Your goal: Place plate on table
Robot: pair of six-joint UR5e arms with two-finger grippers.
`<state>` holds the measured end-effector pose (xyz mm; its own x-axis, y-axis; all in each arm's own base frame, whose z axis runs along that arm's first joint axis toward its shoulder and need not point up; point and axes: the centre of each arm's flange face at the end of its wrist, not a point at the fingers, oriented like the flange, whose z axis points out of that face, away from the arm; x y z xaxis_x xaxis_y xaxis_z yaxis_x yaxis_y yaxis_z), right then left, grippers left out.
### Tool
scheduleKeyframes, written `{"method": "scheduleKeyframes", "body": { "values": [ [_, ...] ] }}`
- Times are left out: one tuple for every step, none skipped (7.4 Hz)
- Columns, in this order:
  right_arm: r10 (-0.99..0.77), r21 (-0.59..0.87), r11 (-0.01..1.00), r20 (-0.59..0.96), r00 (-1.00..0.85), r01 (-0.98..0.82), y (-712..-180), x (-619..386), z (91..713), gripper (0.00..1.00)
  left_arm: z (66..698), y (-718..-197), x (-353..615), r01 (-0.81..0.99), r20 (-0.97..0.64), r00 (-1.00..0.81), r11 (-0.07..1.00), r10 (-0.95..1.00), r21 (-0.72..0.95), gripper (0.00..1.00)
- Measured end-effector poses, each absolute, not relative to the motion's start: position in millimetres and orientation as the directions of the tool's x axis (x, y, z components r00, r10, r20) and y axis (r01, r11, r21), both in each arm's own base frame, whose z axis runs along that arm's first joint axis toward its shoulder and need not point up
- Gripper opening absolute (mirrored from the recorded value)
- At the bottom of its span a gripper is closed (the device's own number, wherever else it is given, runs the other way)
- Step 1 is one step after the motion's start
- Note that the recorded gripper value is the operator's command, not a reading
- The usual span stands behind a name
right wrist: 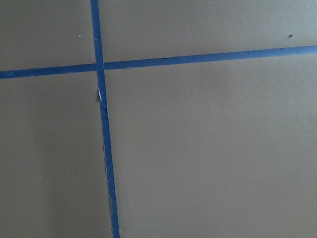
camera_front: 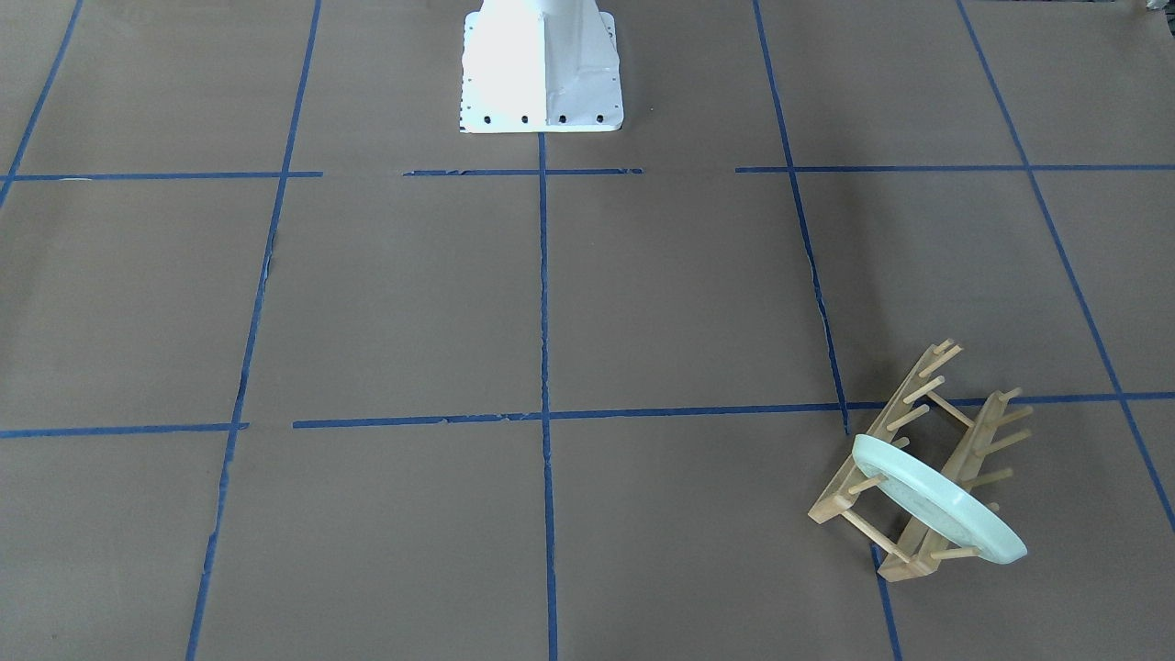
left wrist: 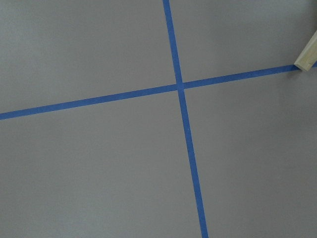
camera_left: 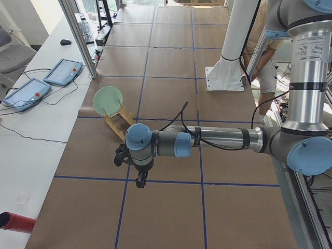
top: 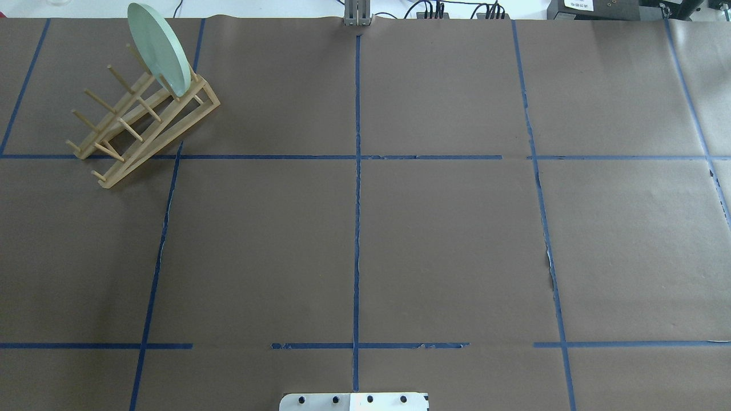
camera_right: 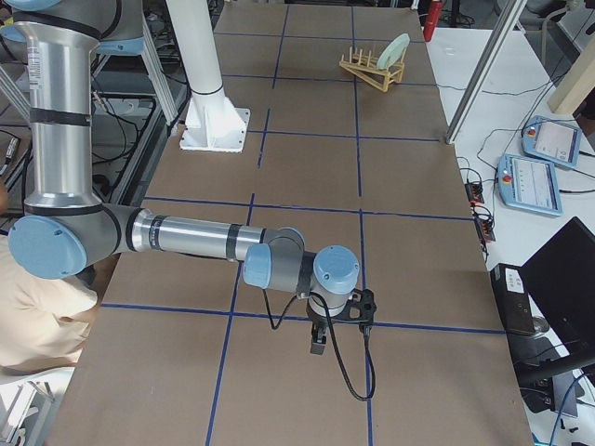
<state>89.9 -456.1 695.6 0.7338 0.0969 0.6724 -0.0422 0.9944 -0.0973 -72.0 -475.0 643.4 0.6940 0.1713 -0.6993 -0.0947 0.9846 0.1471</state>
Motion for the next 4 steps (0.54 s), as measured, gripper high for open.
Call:
{"method": "scheduleKeyframes", "body": {
  "values": [
    [0.097, -0.098, 0.994, 0.672, 0.734, -0.042, -456.0, 89.9, 695.7, 1.00, 640.4, -476.8, -72.0, -0.095, -0.698, 0.694, 0.983, 0.176, 0.154, 1.00],
    [0.097, -0.097, 0.994, 0.672, 0.734, -0.042, -456.1, 89.9, 695.6, 1.00, 635.5, -479.3, -72.1, -0.095, -0.696, 0.694, 0.982, 0.185, 0.165, 1.00],
    [0.097, -0.097, 0.994, 0.672, 0.734, -0.042, -456.1, 89.9, 695.5, 1.00, 633.0, -479.5, -72.1, -0.095, -0.695, 0.694, 0.981, 0.189, 0.172, 1.00],
    [0.097, -0.097, 0.994, 0.672, 0.734, -0.042, -456.1, 89.9, 695.5, 1.00, 630.6, -479.8, -72.2, -0.095, -0.693, 0.694, 0.980, 0.193, 0.177, 1.00]
  ]
}}
